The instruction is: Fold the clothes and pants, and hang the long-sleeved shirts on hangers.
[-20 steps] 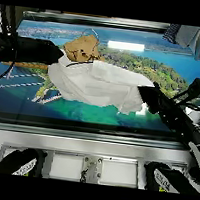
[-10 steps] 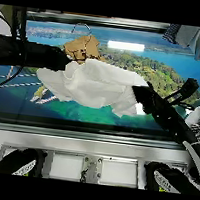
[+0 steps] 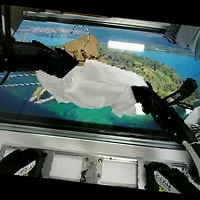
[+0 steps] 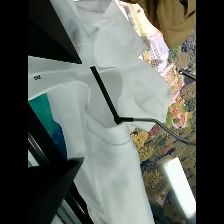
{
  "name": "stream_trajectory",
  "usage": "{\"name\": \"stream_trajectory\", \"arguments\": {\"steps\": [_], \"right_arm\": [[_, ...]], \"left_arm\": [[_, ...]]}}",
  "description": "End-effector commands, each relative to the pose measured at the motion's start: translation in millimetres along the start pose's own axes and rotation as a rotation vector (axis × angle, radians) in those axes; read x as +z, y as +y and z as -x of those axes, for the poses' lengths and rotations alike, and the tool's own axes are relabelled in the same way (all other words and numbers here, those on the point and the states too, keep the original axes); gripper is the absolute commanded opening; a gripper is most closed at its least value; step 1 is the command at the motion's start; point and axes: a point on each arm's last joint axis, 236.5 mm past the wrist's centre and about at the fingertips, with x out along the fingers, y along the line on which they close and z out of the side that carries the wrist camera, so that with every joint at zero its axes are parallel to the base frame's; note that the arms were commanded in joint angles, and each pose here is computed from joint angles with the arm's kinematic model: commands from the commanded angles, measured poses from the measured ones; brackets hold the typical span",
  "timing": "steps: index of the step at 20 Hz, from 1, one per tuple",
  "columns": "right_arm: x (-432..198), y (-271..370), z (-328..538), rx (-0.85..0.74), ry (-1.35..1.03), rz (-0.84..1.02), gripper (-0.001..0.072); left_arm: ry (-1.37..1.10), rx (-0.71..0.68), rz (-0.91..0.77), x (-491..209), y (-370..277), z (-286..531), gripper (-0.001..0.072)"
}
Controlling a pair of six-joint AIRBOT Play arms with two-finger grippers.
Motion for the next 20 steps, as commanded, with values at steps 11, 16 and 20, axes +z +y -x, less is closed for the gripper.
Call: {"name": "stream_trajectory", "arguments": {"steps": [11,16,20], "right_arm": [[165,-40,54,-0.274,-0.275,0.369,0.001],[271,-56,135,-0.735,-0.327,0.657,0.001],[346,-35,204,-1.126,-0.359,0.936,0.001]], "left_arm": [[-0.125,-0.009,-0.019,21,-8,24,0.0017],[-0.047,-0.006,0.007,15,2,-13,0.0017],[0.022,-0.009,0.015,5,5,-44,0.0017]]}}
